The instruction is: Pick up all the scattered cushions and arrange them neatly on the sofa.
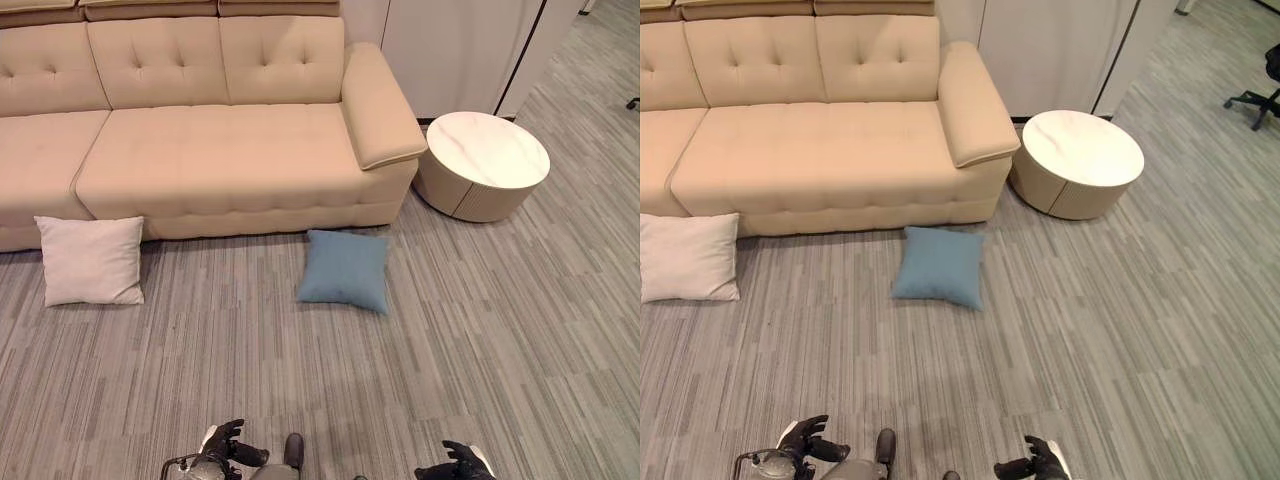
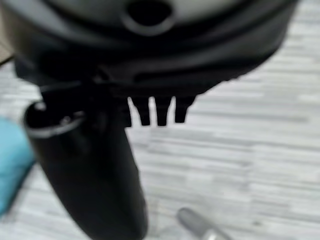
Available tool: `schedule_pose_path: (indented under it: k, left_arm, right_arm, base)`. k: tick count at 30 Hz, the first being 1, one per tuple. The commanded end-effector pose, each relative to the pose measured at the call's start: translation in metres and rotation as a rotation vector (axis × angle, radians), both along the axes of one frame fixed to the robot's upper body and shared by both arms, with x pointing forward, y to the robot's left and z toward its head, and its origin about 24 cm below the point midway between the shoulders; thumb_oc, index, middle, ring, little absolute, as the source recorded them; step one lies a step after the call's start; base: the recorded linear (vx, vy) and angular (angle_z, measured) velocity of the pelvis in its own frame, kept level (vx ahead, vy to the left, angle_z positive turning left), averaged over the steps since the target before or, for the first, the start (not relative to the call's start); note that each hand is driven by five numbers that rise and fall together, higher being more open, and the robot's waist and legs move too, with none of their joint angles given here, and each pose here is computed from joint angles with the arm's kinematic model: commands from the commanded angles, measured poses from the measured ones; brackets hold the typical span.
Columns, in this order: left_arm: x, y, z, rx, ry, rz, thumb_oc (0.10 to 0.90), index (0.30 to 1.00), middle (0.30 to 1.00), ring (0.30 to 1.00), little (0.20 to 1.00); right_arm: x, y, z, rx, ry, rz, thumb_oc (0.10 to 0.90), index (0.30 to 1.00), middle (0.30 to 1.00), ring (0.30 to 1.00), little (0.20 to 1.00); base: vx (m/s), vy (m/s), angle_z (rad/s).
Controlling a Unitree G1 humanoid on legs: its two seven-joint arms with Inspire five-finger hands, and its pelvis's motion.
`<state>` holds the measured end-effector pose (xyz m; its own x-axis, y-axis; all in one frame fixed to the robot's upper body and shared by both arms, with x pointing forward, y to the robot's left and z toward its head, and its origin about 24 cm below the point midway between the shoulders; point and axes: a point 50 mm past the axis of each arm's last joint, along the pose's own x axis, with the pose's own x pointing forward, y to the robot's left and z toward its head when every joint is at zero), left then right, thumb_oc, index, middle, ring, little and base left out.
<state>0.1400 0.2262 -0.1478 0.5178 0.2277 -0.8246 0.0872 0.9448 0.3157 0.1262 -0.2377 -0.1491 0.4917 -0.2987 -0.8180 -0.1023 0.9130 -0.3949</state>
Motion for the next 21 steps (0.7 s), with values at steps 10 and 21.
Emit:
schedule_pose_path:
  k: [10,21]
  left_arm:
    - [-0.001,0.004,0.001,0.021,-0.006,-0.025,0.800,0.900,0.900,0.900,0.900]
    - [0.010,-0.011,0.003,-0.031,-0.053,-0.042,0.800,0.900,0.900,0.900,0.900]
  right_arm:
    - [0.024,-0.017,0.016,-0.038,-0.111,-0.014,0.800,0.900,0.900,0.900,0.900]
    - [0.025,-0.020,0.019,-0.019,-0.157,-0.066,0.800,0.900,0.900,0.900,0.900]
  base:
    - [0.25,-0.030,-0.04]
    - [0.21,-0.198,0.28]
